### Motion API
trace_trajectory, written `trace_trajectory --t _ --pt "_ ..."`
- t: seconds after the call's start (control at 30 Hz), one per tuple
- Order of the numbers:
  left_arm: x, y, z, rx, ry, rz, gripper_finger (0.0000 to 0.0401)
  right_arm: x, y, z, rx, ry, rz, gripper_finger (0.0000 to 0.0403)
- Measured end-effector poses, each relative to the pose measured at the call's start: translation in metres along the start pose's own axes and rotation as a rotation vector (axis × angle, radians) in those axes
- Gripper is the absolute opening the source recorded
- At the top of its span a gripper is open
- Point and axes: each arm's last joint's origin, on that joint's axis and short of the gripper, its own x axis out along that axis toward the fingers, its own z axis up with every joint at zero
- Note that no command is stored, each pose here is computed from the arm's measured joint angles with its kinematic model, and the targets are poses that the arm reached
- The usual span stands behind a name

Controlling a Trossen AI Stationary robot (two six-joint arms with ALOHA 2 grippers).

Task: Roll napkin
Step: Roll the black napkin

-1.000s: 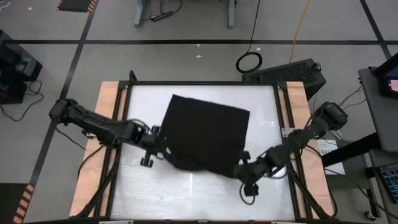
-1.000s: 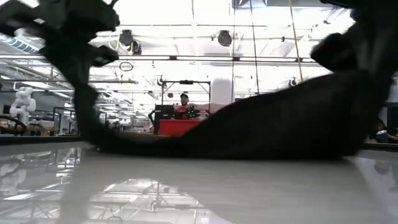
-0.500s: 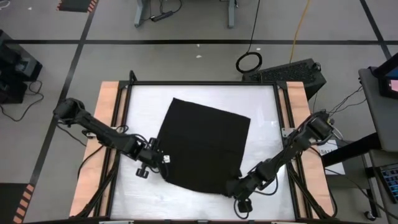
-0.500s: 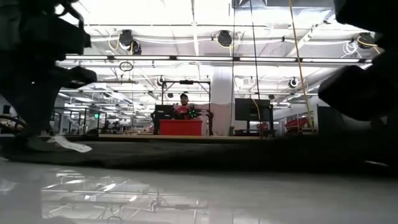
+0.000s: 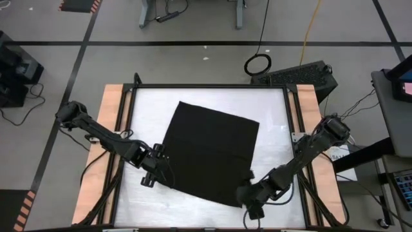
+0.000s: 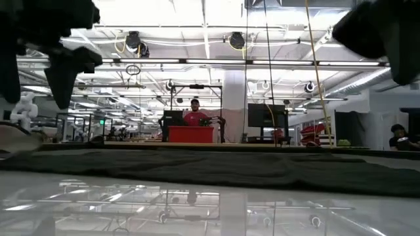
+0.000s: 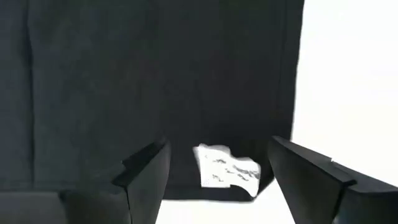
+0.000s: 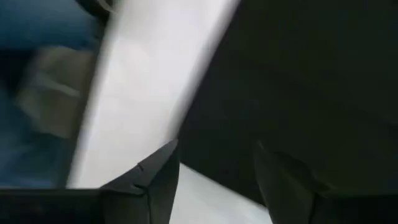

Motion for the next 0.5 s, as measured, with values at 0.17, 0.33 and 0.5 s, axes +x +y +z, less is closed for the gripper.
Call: trace_trajectory --t 0.17,0.33,0.5 --pt "-0.013 -0.005 0.013 -0.018 -0.073 -0.019 0.0278 -0.029 -0.008 -0.01 0.024 0.015 -0.182 0.0203" --pt "-0.009 -0.017 0.049 0.069 -0.417 -0.035 0.0278 -0.05 -0.021 -0.023 0.014 0.005 -0.388 0.0203" --pt "0.014 -0.018 0.079 0.118 -0.599 -0.011 0.0278 -0.056 -0.046 -0.033 0.026 -0.045 -0.54 0.0203"
